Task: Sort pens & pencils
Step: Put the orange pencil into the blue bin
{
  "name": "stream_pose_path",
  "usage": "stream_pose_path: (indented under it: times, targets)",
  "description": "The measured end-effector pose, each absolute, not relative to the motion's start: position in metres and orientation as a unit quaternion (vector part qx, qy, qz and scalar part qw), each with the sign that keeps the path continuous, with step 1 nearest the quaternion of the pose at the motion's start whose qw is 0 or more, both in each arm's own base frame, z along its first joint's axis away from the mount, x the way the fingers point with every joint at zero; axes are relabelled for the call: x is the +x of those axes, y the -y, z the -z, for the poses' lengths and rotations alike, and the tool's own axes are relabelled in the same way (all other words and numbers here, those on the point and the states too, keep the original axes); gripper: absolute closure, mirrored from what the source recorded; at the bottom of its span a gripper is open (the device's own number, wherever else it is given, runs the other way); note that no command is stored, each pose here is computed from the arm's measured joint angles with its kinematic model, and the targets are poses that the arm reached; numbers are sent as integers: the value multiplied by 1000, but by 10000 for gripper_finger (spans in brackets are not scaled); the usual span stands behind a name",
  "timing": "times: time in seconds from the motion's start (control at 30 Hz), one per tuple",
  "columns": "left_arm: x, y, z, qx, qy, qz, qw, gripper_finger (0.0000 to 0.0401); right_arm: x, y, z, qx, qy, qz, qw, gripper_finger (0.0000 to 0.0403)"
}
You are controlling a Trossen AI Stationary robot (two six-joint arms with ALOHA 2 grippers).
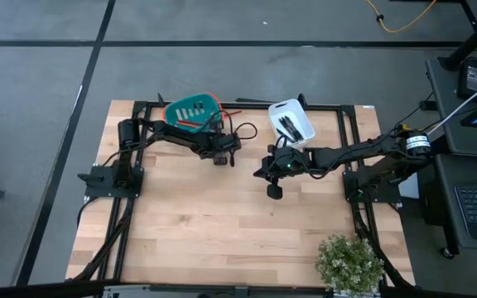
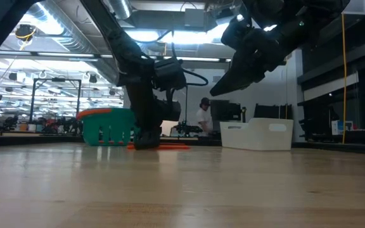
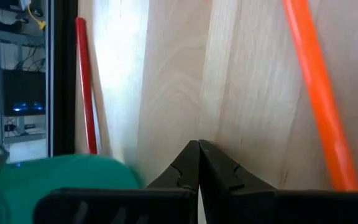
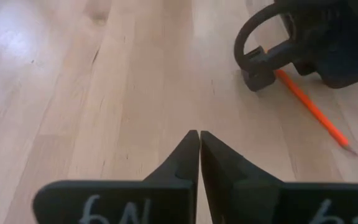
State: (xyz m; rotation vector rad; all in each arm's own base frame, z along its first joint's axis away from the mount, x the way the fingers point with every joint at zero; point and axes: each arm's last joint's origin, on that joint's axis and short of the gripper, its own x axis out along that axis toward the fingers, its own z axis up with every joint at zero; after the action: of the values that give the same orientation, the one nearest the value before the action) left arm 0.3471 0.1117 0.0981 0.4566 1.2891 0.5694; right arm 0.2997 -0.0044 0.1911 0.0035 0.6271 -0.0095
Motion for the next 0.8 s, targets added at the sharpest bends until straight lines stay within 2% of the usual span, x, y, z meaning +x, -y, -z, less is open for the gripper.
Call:
stream_pose_path:
  times: [0.27, 0.8]
  targets:
    - [355, -81, -96, 223, -582, -217, 751, 401, 300, 4, -191, 0, -308, 4, 951, 385]
    - [357, 0, -95, 220, -565, -185, 773, 401, 300, 4, -191, -1, -308, 4, 951, 385]
